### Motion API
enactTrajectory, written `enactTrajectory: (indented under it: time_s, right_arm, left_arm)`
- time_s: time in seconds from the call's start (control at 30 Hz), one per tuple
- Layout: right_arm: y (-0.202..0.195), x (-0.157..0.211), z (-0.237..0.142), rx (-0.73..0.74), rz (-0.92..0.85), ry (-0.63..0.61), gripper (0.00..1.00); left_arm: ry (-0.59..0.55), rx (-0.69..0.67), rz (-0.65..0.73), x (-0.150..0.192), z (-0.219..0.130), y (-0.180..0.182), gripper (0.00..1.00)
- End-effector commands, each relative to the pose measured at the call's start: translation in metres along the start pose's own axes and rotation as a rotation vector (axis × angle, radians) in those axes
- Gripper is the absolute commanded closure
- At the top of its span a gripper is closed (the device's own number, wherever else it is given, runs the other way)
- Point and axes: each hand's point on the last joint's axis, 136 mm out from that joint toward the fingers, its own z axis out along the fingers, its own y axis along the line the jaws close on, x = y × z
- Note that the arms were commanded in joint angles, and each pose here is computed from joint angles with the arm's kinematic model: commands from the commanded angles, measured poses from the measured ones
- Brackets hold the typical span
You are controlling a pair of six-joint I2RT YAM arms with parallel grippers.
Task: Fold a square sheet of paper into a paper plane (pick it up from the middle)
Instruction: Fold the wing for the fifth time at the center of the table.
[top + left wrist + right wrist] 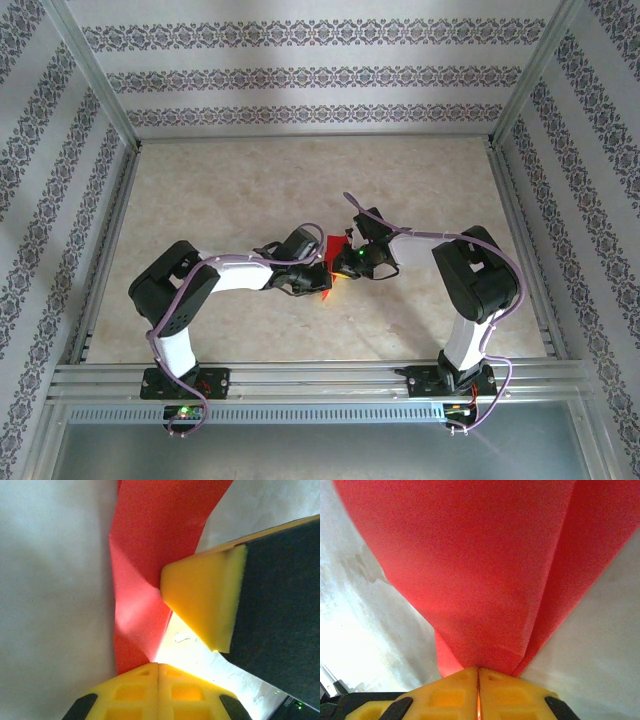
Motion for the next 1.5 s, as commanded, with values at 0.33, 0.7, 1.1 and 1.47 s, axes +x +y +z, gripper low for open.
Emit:
enactTrajectory:
  time_s: [0.33,0.7,1.1,1.47]
  right_arm:
    - [-0.061,0.017,0.014,0.225,0.127,0.025,0.92]
    - [-0.068,0.015,0.012,0.229,0.156,0.015,0.92]
    - [-0.069,0.014,0.013,0.218,0.169,0.015,0.92]
    - [-0.065,0.013,0.016,0.195,0.175,0.025,0.92]
  left_arm:
    - [0.106,-0.105,-0.011,0.042,0.006,0.023,0.99]
    - [0.117,-0.12,-0.019,0.071,0.002,0.034,0.99]
    - [-0.147,-0.055,0.059,0.003,-0.036,-0.01,0.99]
    - [-0.082,-0.009,0.008,-0.007,-0.007,-0.009,1.0]
